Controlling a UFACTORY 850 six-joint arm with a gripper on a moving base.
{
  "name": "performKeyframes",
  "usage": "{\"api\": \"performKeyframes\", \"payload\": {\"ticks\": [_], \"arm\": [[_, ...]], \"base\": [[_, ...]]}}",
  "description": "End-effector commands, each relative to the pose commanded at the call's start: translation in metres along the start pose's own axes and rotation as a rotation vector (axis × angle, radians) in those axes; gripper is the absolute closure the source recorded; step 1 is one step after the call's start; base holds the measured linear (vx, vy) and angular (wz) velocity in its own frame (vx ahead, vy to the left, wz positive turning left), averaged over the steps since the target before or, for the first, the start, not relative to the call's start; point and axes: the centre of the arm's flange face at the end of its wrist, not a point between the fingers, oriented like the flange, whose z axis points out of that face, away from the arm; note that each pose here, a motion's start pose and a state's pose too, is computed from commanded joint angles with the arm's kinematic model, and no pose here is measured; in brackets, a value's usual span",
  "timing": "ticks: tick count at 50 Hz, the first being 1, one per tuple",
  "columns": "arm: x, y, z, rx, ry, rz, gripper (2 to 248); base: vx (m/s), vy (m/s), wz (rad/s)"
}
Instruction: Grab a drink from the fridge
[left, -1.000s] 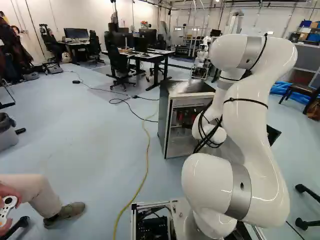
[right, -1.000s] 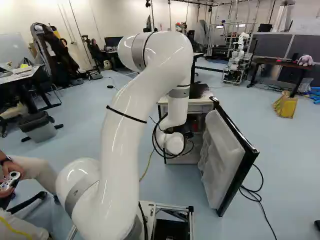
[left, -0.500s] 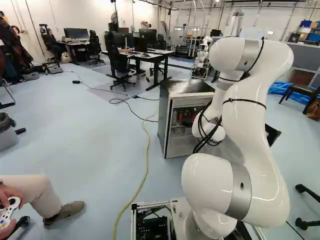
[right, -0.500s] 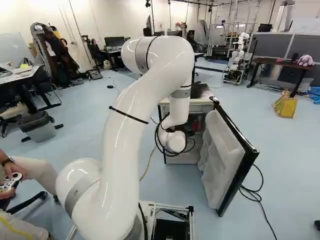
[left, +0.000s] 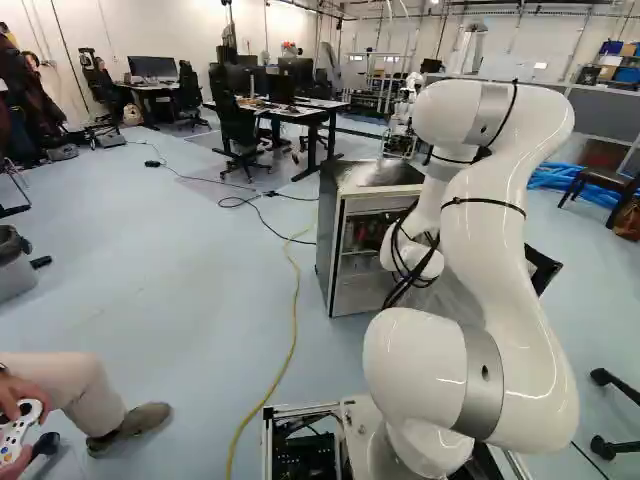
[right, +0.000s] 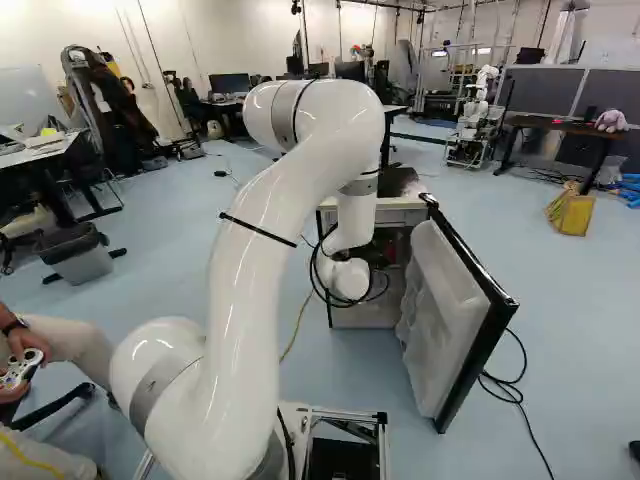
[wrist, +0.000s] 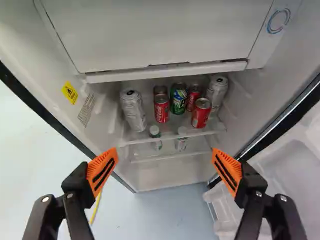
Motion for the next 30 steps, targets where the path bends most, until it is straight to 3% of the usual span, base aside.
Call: {"api": "performKeyframes", "payload": {"ticks": [30], "arm": [[0.009, 0.002, 0.029, -0.109, 0.031, 0.044, 3]], "base": [[0.000, 0.000, 0.000]]}}
